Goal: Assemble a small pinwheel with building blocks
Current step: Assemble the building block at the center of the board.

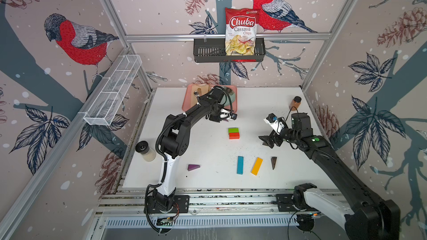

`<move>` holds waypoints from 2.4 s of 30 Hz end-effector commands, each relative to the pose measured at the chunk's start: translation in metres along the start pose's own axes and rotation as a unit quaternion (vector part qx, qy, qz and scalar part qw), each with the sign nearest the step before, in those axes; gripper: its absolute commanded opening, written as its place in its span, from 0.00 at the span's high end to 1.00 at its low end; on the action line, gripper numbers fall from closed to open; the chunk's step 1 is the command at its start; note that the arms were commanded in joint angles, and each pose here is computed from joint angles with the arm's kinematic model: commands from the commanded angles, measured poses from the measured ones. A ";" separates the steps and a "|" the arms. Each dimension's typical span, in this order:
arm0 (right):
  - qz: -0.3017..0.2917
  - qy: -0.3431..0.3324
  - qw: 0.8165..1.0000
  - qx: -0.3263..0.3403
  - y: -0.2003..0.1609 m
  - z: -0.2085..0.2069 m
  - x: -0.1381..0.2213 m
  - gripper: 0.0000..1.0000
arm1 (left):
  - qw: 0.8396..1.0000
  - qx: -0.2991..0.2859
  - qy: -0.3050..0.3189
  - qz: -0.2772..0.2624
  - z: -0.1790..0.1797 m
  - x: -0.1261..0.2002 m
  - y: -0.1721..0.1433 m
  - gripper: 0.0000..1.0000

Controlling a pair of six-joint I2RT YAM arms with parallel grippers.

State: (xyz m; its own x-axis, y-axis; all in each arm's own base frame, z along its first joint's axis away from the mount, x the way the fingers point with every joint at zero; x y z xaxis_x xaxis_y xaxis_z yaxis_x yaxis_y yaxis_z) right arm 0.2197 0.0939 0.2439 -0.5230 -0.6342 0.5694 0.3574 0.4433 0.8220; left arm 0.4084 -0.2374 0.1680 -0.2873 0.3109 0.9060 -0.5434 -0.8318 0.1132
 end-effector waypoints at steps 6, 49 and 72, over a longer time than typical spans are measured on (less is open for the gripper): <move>-0.014 0.006 1.000 0.010 0.002 0.000 -0.001 0.01 | 0.998 -0.054 -0.038 -0.017 -0.014 -0.011 0.008 0.85; -0.002 0.012 1.000 0.006 0.001 0.000 -0.001 0.01 | 0.998 -0.041 -0.038 -0.037 -0.016 -0.033 0.009 0.81; 0.000 0.015 1.000 0.005 0.002 -0.001 -0.003 0.01 | 0.999 -0.024 -0.018 -0.025 -0.013 -0.041 0.005 0.49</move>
State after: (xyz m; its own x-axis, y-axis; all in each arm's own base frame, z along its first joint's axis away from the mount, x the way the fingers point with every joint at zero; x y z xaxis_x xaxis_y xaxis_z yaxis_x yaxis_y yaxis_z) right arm 0.2226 0.0947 0.2414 -0.5082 -0.6371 0.5795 0.3695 0.4466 0.8149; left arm 0.4063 -0.2488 0.1278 -0.2251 0.3341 0.9153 -0.5944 -0.7914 0.1427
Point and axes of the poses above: each gripper's point midway between its finger pads, its own x axis back along the fingers, its own z axis along the line the jaws close on, y = z × x, the point moved 10 cm from there along x, back along the fingers, and after that the axes turned 9 degrees about -x, right-handed, at the moved point
